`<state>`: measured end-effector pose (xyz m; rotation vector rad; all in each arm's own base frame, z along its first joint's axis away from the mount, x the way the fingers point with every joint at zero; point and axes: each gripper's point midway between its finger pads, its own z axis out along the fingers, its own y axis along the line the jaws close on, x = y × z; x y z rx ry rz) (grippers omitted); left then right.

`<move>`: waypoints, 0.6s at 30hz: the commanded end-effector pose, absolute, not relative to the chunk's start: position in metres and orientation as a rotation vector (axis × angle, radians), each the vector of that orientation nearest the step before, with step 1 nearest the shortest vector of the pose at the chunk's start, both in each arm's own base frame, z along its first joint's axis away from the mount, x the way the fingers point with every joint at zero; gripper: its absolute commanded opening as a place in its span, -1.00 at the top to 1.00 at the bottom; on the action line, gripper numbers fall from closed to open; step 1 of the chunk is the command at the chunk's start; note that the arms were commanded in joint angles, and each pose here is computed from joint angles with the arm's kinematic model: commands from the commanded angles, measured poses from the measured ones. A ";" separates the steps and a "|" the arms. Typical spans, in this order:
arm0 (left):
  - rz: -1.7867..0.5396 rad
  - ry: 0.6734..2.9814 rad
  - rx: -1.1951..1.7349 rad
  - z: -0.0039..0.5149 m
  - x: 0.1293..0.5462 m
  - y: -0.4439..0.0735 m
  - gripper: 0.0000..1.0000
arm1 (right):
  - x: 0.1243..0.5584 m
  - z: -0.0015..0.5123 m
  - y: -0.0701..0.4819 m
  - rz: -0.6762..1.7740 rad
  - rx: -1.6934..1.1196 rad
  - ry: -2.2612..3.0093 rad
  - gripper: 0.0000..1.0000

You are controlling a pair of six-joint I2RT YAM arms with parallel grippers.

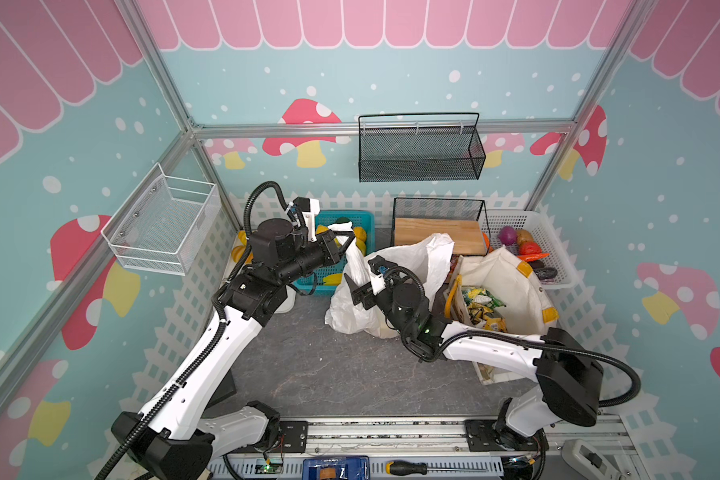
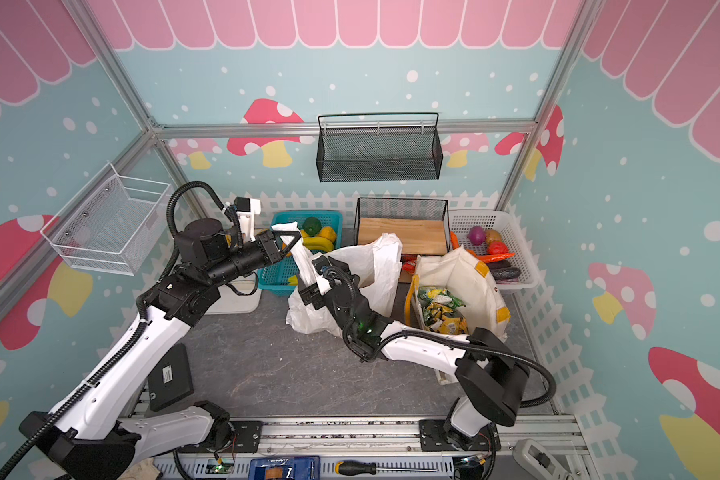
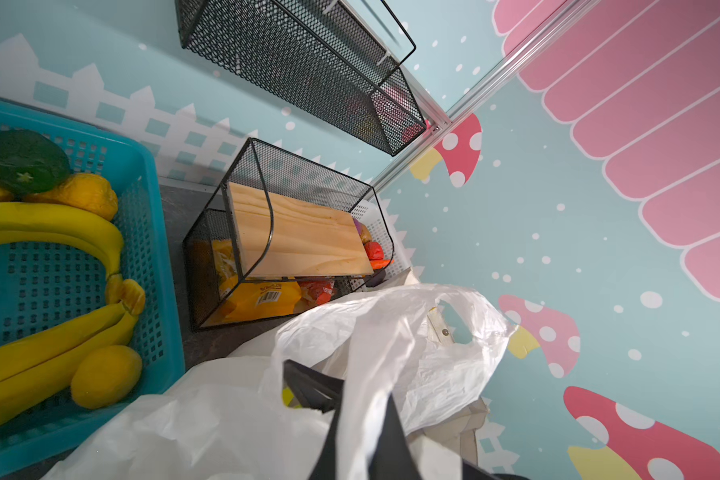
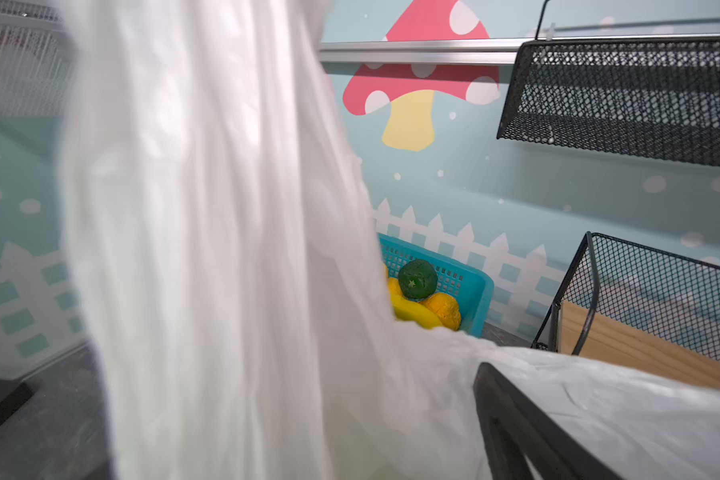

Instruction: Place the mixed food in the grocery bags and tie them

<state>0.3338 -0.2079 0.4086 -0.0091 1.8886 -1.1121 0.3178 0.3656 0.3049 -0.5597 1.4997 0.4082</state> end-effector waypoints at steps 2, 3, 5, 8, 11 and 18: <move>-1.051 1.902 -0.042 0.405 0.346 -0.194 1.00 | 0.296 0.328 0.363 0.347 -0.810 1.506 -0.84; -1.047 1.904 -0.045 0.404 0.347 -0.193 1.00 | 0.295 0.334 0.361 0.336 -0.831 1.508 -0.85; -1.036 1.908 -0.052 0.402 0.350 -0.189 1.00 | 0.294 0.349 0.358 0.319 -0.875 1.514 -0.85; -1.020 1.910 -0.066 0.400 0.354 -0.184 1.00 | 0.286 0.366 0.352 0.314 -0.943 1.496 -0.85; -1.010 1.917 -0.078 0.397 0.358 -0.180 1.00 | 0.260 0.390 0.338 0.367 -1.004 1.404 -0.84; -1.005 1.924 -0.072 0.394 0.360 -0.179 1.00 | 0.242 0.411 0.263 0.330 -0.952 1.378 -0.77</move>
